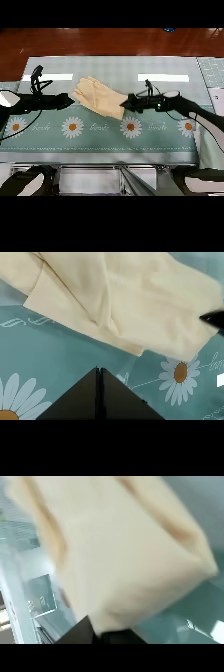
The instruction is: Fold the shirts.
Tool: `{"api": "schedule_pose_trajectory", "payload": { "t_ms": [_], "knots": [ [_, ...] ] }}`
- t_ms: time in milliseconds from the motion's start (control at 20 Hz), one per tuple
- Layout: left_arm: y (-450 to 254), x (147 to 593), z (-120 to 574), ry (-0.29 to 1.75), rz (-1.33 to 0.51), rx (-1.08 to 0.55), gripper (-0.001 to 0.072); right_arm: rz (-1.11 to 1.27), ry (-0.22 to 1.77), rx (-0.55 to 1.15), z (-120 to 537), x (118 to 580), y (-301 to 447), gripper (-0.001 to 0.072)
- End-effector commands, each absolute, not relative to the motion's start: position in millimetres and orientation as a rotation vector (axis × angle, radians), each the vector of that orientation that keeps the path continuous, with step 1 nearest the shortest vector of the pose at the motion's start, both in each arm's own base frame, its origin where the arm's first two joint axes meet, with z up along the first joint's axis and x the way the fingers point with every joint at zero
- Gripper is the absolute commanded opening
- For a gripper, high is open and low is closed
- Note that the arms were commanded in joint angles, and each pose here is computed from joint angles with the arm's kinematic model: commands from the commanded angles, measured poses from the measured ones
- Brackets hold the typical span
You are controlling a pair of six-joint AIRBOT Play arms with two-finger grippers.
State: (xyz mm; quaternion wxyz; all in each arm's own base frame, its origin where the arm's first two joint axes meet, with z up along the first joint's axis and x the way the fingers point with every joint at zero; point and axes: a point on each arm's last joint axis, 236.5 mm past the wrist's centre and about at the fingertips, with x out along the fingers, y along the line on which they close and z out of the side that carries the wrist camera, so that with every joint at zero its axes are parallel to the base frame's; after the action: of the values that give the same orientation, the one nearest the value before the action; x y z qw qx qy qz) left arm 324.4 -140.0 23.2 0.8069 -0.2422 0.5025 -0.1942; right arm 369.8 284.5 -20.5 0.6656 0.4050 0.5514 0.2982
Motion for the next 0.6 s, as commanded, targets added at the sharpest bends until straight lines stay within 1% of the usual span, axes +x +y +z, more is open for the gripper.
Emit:
{"api": "schedule_pose_trajectory", "payload": {
  "t_ms": [0,150,250,400,550],
  "knots": [
    [-140,324,15,1.1,-0.41,-0.523,0.0023,0.784,1.102,0.731,62,417,298,0.002],
    [-140,325,10,1.115,-0.406,-0.527,0.0023,0.67,0.941,0.522,134,467,270,0.002],
    [-140,325,9,1.116,-0.406,-0.526,0.0023,0.587,0.86,0.458,178,487,241,0.002],
    [-140,325,9,1.117,-0.406,-0.526,0.0024,0.517,0.785,0.466,231,499,192,0.002],
    [-140,325,9,1.117,-0.406,-0.527,0.0023,0.405,0.76,0.519,258,499,122,0.002]
  ]
}}
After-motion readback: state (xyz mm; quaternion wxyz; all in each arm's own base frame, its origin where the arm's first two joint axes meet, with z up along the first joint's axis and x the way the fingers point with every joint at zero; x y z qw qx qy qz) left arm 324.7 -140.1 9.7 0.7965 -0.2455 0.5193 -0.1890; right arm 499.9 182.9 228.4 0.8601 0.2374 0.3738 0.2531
